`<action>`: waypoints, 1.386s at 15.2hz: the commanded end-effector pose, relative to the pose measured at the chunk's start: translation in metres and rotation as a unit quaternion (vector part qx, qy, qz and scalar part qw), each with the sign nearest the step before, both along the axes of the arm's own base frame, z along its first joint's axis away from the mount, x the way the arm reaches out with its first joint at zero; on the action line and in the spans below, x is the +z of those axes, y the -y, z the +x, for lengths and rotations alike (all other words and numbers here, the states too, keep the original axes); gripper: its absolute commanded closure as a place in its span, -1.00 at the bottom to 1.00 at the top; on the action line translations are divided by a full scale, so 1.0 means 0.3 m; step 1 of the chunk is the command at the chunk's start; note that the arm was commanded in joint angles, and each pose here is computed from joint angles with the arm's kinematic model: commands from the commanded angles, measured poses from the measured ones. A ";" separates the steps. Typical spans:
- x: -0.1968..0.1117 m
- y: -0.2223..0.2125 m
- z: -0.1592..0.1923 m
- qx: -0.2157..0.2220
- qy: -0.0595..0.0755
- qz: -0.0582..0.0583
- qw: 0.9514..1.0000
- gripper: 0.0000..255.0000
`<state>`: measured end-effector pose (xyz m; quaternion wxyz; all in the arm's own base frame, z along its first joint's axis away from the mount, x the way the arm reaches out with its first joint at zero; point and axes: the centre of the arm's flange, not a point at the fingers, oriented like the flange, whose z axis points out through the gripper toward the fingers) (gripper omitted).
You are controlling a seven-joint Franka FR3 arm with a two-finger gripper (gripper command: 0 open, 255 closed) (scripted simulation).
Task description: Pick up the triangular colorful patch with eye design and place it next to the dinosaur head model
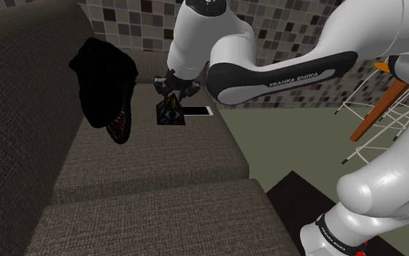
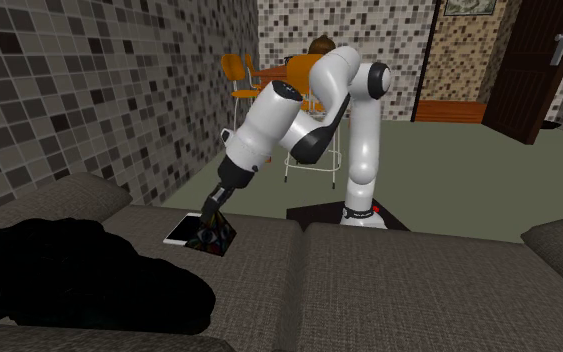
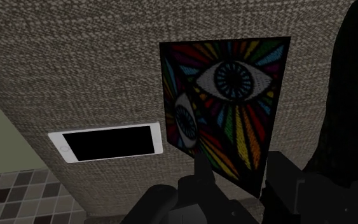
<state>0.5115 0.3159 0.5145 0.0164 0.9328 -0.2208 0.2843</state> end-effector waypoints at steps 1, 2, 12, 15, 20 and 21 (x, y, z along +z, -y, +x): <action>-0.032 0.000 -0.001 0.000 0.000 0.000 1.000 1.00; -0.049 0.000 -0.001 0.000 0.000 0.000 1.000 1.00; -0.225 0.000 -0.001 0.000 0.000 0.000 1.000 1.00; -0.253 0.000 -0.001 0.000 0.000 0.000 1.000 1.00; -0.253 0.000 -0.001 0.000 0.000 0.000 1.000 1.00; -0.253 0.000 -0.001 0.000 0.000 0.000 1.000 1.00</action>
